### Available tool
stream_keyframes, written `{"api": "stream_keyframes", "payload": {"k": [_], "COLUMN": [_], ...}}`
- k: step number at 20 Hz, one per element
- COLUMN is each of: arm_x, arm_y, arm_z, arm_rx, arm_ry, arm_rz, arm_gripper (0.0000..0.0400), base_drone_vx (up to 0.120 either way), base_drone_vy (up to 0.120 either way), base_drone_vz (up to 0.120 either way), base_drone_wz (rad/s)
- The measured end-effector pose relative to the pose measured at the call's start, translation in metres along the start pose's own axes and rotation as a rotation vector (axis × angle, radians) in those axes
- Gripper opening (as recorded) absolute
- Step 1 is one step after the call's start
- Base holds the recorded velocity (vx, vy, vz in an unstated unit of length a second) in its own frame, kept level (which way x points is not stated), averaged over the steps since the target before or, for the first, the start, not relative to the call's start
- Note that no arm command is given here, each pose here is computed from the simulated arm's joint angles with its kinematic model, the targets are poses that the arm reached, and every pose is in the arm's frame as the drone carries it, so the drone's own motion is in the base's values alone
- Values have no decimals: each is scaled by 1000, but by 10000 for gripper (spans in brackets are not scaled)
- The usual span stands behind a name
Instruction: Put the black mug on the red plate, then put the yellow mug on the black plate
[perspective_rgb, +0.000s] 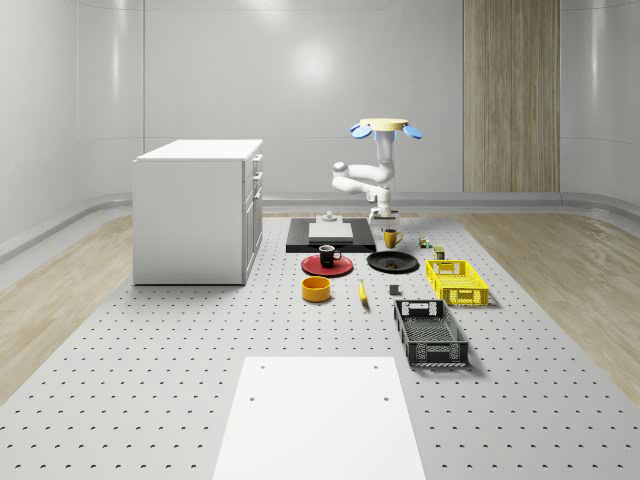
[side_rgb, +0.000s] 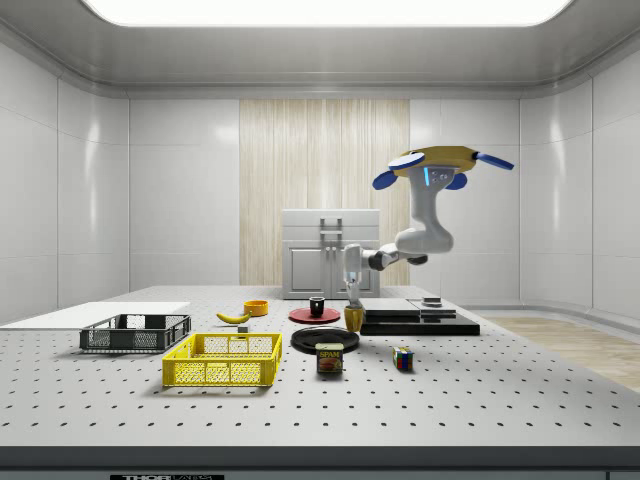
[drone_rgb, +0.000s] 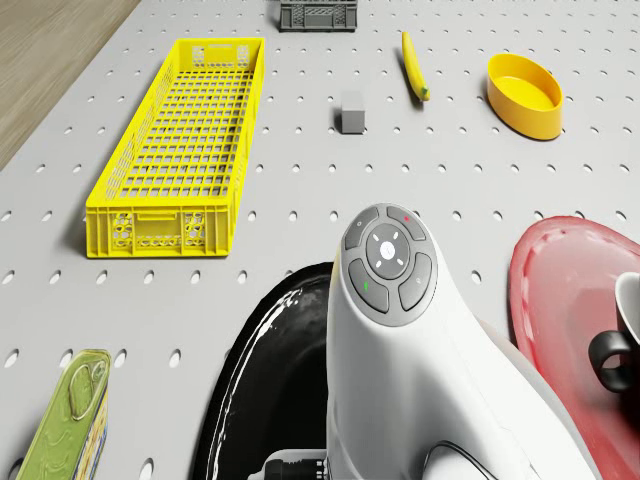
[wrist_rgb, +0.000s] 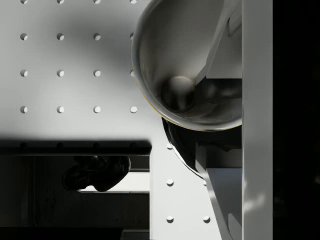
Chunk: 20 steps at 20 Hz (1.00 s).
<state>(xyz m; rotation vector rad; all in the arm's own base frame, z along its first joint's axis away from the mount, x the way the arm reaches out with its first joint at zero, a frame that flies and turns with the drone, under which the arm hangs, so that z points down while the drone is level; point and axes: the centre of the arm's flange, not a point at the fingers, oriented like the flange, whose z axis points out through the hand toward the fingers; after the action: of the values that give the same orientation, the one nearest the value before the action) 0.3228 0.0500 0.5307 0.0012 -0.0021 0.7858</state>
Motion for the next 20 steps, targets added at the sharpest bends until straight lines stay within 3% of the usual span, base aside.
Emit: {"api": "stream_keyframes", "payload": {"k": [13, 20], "arm_x": [0, 0], "arm_y": [0, 0], "arm_z": [0, 16], "arm_rx": [0, 0], "arm_ry": [0, 0], "arm_rz": [0, 0], "arm_gripper": [110, 110], "base_drone_vx": [120, 11], "base_drone_vy": [0, 0], "base_drone_vz": [0, 0], "base_drone_wz": [0, 0]}}
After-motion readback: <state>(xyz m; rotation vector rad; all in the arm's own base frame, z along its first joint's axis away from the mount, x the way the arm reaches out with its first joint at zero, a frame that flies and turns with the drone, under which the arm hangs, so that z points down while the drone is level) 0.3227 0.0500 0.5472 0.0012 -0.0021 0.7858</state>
